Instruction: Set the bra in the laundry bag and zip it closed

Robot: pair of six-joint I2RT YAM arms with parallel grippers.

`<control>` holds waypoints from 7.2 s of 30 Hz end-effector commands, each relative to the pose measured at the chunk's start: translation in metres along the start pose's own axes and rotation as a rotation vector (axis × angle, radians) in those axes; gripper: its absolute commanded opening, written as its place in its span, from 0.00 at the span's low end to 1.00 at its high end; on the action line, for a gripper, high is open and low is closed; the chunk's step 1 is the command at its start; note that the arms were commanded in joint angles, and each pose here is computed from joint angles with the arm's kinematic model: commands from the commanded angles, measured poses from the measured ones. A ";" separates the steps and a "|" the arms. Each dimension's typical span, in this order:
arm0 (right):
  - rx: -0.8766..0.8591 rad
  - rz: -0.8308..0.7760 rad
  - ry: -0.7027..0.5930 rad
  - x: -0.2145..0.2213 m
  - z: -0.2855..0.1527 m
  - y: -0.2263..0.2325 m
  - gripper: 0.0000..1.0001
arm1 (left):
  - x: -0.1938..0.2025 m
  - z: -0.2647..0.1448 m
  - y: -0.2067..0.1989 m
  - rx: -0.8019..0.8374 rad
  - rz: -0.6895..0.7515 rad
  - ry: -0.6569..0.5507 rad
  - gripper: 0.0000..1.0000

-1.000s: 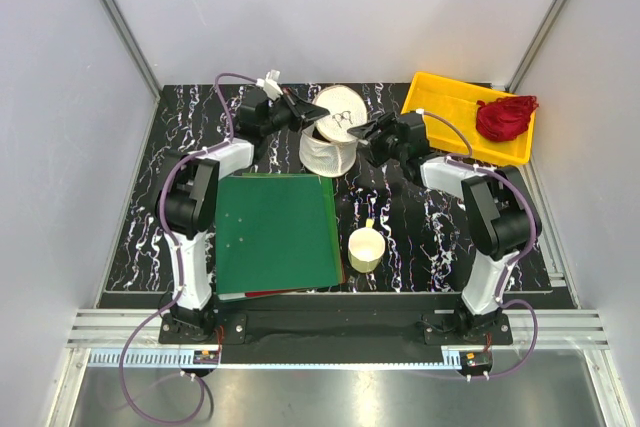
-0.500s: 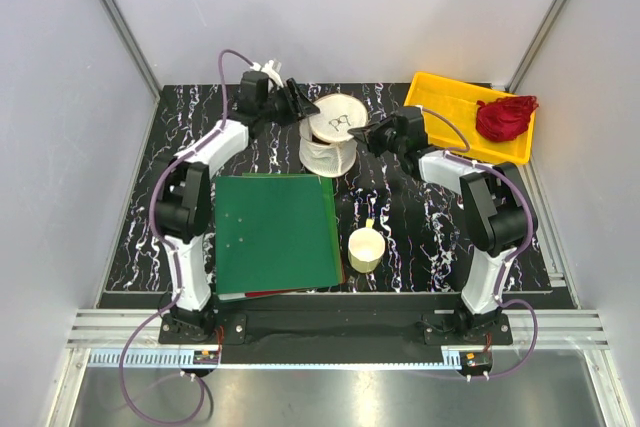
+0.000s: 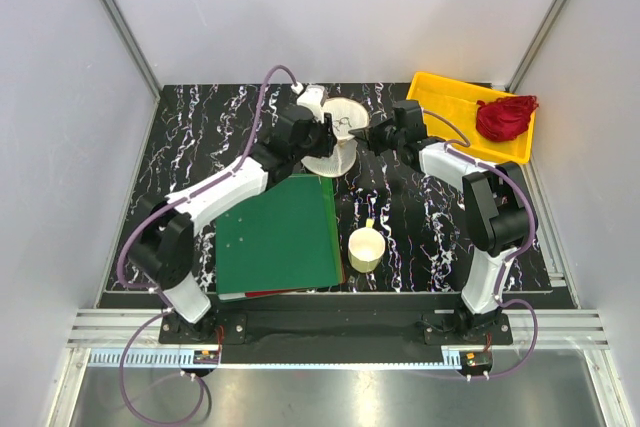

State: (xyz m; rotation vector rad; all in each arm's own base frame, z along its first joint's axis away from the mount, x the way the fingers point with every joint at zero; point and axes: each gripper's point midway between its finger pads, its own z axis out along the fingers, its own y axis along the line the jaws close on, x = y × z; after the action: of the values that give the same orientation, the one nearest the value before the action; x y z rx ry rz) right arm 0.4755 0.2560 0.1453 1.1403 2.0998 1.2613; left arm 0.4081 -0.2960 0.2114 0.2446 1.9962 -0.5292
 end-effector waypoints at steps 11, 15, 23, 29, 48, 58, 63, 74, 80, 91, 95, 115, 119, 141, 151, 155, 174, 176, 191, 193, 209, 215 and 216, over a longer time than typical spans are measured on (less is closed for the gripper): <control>-0.018 0.079 -0.047 -0.007 -0.011 0.020 0.08 | 0.020 0.034 -0.012 0.014 -0.042 -0.055 0.50; -0.017 0.090 -0.043 -0.007 -0.010 0.019 0.08 | 0.021 0.041 -0.015 0.005 -0.071 -0.074 0.51; -0.016 0.111 -0.054 -0.008 -0.012 0.016 0.07 | 0.025 0.064 -0.008 -0.095 -0.142 -0.037 0.40; -0.014 0.107 -0.044 -0.005 -0.010 0.015 0.04 | 0.021 0.072 -0.011 -0.094 -0.161 -0.049 0.40; -0.010 -0.162 -0.110 -0.037 -0.023 0.025 0.00 | 0.023 0.045 0.071 -0.243 -0.146 0.048 0.00; 0.088 -0.485 -0.092 -0.095 -0.018 0.038 0.00 | 0.017 0.043 0.073 0.001 -0.142 0.141 0.00; 0.110 -0.483 -0.057 -0.097 -0.015 0.032 0.00 | 0.012 0.042 0.051 0.097 -0.193 0.151 0.00; 0.010 -0.321 0.078 -0.050 -0.039 0.032 0.72 | 0.008 0.057 0.012 0.226 -0.266 0.165 0.00; -0.053 -0.211 0.095 -0.018 -0.046 0.031 0.75 | 0.009 0.058 -0.001 0.273 -0.276 0.164 0.00; -0.038 -0.114 0.142 0.015 -0.016 0.033 0.52 | 0.016 0.050 -0.022 0.339 -0.259 0.172 0.00; -0.043 -0.161 0.091 -0.001 -0.015 0.034 0.15 | 0.025 0.052 -0.003 0.253 -0.266 0.200 0.00; 0.047 -0.452 0.104 -0.063 0.017 0.046 0.58 | 0.002 0.042 0.020 0.264 -0.352 0.213 0.00; 0.103 -0.428 0.076 -0.057 -0.010 0.029 0.80 | 0.009 0.051 -0.001 0.291 -0.357 0.219 0.00; 0.035 -0.340 0.075 -0.027 -0.020 0.023 0.03 | 0.026 0.057 -0.035 0.334 -0.351 0.256 0.00; 0.000 -0.541 0.017 -0.063 -0.014 0.040 0.00 | -0.002 0.037 0.087 0.082 -0.418 0.168 0.00; -0.069 -0.572 0.093 -0.052 -0.001 0.058 0.00 | -0.004 0.033 0.066 0.147 -0.408 0.176 0.00; 0.085 -0.429 0.021 -0.031 -0.063 0.009 0.85 | 0.035 0.059 -0.042 0.338 -0.438 0.247 0.00; 0.081 -0.402 0.018 -0.030 -0.065 0.009 0.85 | 0.037 0.058 -0.045 0.342 -0.434 0.252 0.00; 0.166 -0.344 -0.128 -0.033 -0.119 -0.009 0.91 | 0.038 0.052 -0.059 0.376 -0.413 0.265 0.00; 0.071 -0.261 -0.081 -0.018 -0.113 -0.003 0.88 | 0.039 0.051 -0.062 0.381 -0.404 0.267 0.00; 0.026 -0.035 -0.024 -0.002 -0.060 0.002 0.24 | 0.042 0.043 -0.075 0.411 -0.366 0.267 0.00; 0.023 -0.123 -0.068 -0.020 -0.059 0.006 0.00 | 0.024 0.044 -0.019 0.298 -0.406 0.238 0.00; 0.018 -0.134 -0.046 -0.021 -0.058 0.007 0.00 | 0.018 0.045 0.006 0.240 -0.417 0.220 0.00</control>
State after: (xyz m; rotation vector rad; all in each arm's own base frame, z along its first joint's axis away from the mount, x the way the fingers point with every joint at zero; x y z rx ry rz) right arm 0.4261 0.2157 0.1499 1.1286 2.1845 1.1204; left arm 0.4014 -0.3669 0.1472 0.1235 2.2852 -1.1463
